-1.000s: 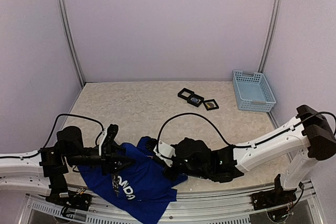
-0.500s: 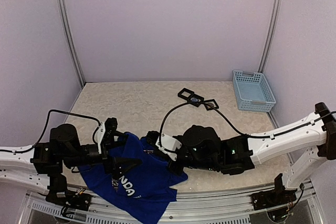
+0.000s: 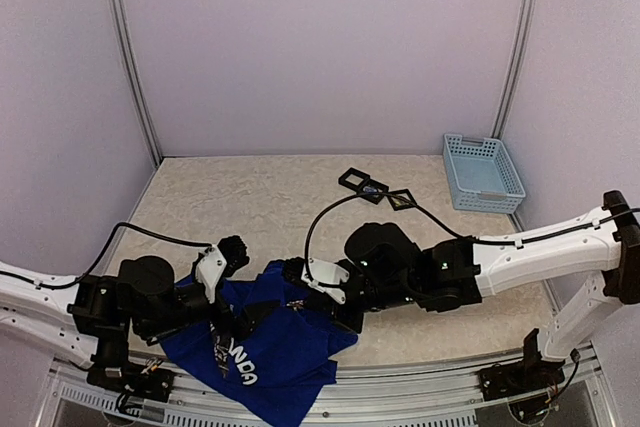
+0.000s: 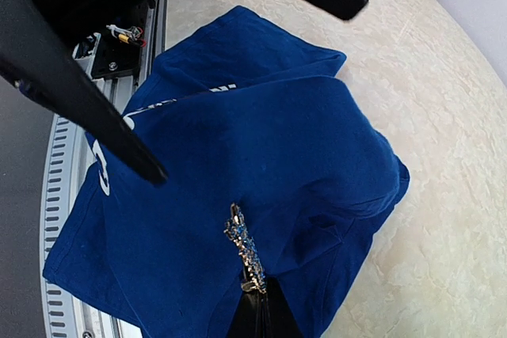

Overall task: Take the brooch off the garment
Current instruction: Pass from the left arm to the right

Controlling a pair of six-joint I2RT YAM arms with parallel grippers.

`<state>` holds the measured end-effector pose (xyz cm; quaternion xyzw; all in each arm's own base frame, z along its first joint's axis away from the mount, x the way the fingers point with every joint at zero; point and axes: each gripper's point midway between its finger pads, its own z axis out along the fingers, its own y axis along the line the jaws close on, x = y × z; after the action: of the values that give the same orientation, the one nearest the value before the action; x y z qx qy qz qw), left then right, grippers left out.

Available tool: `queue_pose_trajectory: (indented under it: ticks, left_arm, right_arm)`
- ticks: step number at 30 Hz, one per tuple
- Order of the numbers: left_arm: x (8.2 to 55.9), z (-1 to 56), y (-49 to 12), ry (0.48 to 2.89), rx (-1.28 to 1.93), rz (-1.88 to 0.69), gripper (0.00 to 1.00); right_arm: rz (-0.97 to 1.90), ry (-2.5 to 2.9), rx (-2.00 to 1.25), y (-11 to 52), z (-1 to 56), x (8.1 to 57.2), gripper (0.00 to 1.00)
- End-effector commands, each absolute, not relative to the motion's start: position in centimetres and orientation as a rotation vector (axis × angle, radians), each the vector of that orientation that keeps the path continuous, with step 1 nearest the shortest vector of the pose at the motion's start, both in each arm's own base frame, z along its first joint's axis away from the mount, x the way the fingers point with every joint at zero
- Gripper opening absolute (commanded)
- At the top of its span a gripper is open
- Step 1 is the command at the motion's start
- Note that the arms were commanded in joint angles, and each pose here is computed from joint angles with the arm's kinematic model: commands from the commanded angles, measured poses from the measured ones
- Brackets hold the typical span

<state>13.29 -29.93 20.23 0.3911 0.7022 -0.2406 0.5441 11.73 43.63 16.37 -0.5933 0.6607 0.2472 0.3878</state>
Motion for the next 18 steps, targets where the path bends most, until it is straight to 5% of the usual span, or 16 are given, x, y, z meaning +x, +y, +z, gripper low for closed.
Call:
queue_pose_trajectory:
  ticks: [1, 10, 18]
  left_arm:
    - [14.6, 20.7, -27.6, 1.667, 0.838, -0.427, 0.99]
    - [9.7, 19.7, -31.3, 1.609, 1.115, -0.676, 0.96]
    - [9.8, 17.1, -32.2, 1.714, 1.206, -0.758, 0.64]
  right_arm:
    - [0.713, 1.724, -1.545, 42.4, 16.5, 12.3, 0.0]
    - [0.788, 1.768, -1.601, 41.9, 15.3, 12.4, 0.0]
    - [0.861, 1.79, -1.666, 42.0, 14.3, 11.6, 0.0]
